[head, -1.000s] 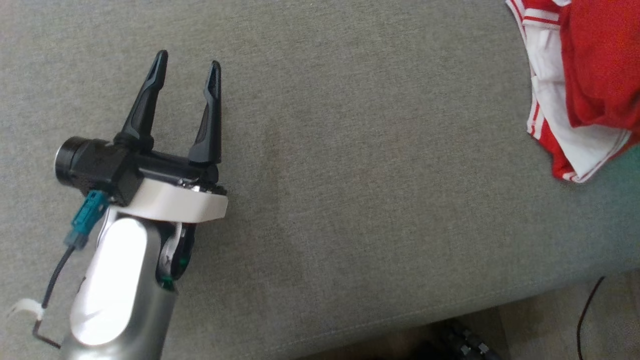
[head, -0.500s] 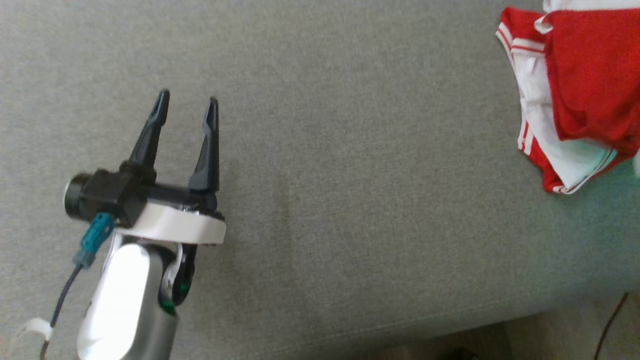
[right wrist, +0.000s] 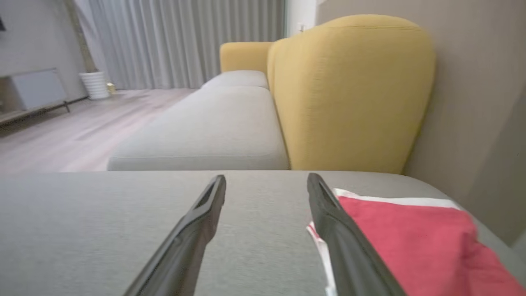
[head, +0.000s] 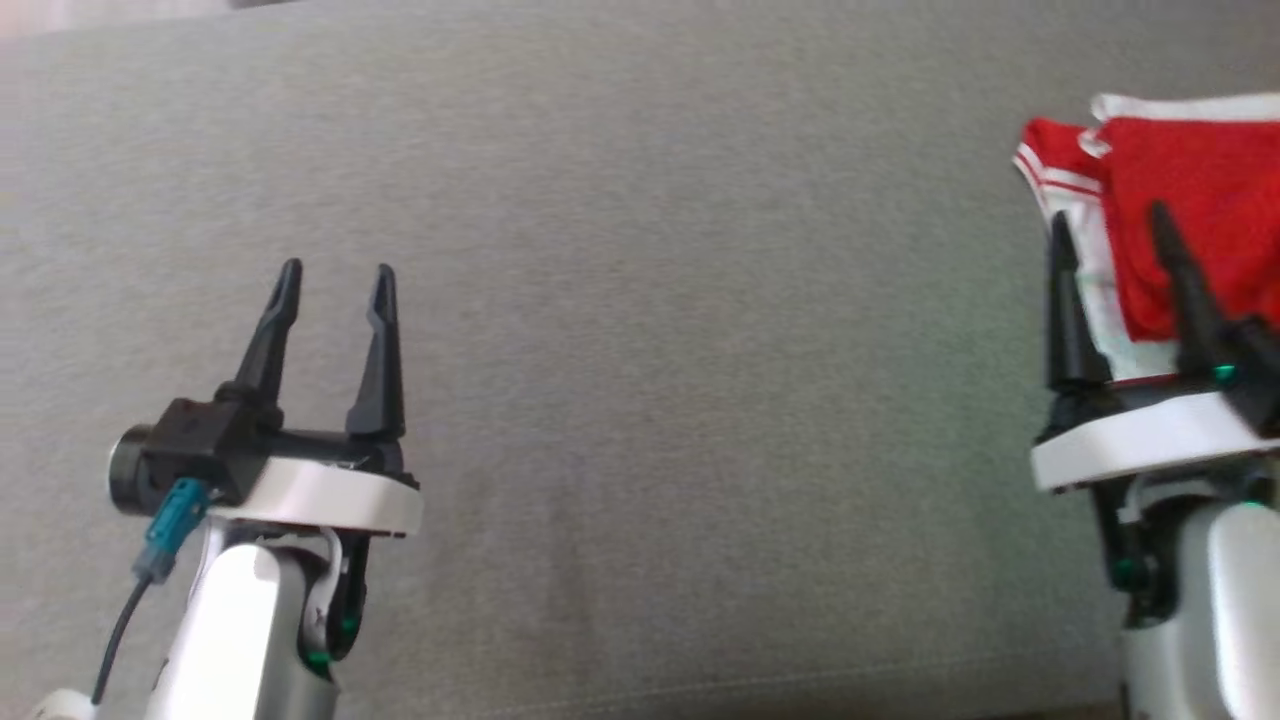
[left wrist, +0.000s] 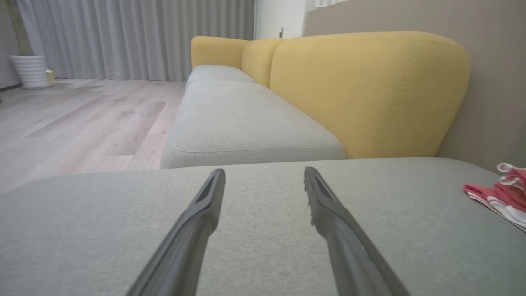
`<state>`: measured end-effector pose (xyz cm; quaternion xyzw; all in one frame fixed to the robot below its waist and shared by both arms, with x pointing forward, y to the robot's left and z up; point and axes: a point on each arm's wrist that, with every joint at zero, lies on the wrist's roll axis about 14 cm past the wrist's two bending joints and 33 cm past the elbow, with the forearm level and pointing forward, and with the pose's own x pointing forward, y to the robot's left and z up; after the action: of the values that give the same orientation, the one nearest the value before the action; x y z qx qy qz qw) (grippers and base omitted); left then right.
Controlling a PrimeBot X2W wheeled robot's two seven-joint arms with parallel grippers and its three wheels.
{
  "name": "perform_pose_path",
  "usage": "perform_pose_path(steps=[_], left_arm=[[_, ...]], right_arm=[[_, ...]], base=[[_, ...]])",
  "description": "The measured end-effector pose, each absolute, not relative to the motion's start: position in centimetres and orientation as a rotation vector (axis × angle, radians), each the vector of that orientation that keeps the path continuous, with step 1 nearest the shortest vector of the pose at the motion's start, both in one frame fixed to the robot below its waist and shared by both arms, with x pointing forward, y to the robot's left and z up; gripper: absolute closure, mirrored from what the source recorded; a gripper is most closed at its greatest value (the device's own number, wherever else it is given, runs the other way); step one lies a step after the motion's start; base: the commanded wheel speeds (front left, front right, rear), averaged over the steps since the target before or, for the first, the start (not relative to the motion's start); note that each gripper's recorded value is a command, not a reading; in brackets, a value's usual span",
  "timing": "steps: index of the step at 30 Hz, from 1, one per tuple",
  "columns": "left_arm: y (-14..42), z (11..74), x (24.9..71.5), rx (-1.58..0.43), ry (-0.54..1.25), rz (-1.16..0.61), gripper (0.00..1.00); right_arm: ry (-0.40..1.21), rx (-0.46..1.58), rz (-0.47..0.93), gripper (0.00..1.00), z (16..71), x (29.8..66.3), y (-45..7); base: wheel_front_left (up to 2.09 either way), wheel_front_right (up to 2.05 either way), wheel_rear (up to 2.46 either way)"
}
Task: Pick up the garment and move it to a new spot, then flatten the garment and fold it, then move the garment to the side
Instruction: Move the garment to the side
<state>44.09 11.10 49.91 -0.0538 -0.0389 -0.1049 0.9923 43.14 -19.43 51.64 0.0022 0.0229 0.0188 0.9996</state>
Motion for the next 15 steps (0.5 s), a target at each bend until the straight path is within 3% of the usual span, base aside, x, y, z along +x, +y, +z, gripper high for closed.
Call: perform_pose_path(steps=[7, 15], left_arm=[[15.0, 50.2, 41.7, -0.073, -0.075, -0.098, 0.0], [16.8, 50.5, 38.3, -0.054, -0.071, -0.048, 0.0]], right_arm=[[0.02, 0.109, 0.183, 0.0, 51.5, 42.9, -14.0], [0.072, 0.14, 0.203, 0.0, 49.9, 39.9, -13.1]], base=[[0.0, 0.0, 0.0], [0.0, 0.0, 0.0]])
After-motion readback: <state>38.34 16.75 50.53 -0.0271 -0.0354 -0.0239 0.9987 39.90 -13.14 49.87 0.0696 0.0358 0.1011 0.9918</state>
